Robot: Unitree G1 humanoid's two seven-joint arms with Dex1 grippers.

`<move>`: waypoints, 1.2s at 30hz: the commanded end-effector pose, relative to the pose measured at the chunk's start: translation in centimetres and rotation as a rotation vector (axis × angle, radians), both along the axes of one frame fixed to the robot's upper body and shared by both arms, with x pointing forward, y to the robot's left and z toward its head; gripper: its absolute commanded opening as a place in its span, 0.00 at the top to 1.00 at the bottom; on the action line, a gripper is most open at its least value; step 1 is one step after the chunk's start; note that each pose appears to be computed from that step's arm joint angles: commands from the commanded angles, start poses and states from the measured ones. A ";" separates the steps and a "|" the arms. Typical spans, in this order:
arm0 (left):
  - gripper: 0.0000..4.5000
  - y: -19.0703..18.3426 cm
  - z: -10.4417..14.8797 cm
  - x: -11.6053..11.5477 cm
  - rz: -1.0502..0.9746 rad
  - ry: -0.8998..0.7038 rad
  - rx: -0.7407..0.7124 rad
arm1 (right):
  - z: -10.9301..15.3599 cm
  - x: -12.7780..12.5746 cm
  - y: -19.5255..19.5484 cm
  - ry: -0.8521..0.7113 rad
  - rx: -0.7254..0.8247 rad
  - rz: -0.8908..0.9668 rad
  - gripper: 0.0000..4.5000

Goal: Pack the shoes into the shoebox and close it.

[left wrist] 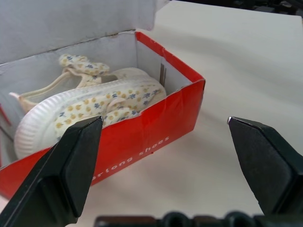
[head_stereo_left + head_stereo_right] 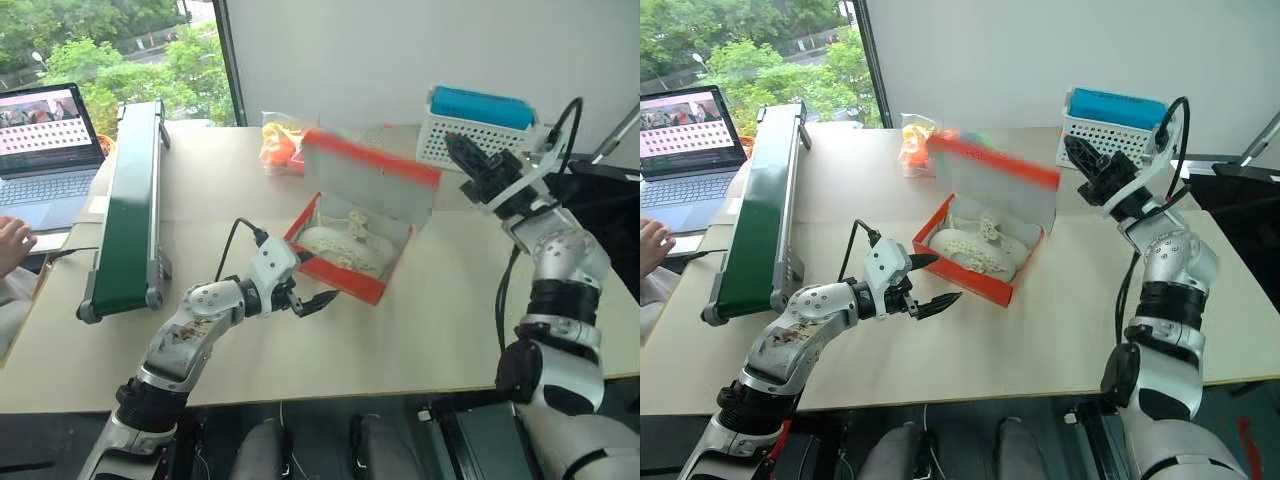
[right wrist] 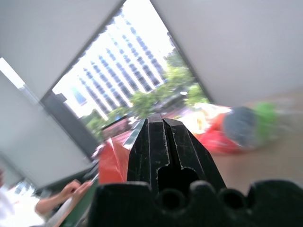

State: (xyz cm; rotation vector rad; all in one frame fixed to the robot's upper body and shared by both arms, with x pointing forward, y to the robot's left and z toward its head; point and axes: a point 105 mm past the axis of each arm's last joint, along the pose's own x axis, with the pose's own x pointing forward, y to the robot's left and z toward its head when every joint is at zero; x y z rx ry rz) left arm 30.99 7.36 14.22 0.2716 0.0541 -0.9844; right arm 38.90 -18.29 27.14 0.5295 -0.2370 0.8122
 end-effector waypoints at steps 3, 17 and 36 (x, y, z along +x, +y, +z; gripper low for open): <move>0.00 0.1 1.3 0.1 0.004 -0.052 -0.010 | -0.8 -2.5 3.5 -0.060 -0.228 0.143 0.98; 0.00 0.8 1.3 0.0 0.051 -0.052 -0.011 | -14.4 -0.2 8.4 0.211 -0.991 0.152 0.98; 0.00 8.4 2.1 3.0 0.657 -0.092 -0.256 | -5.9 -0.7 5.4 0.126 -0.529 -0.031 0.98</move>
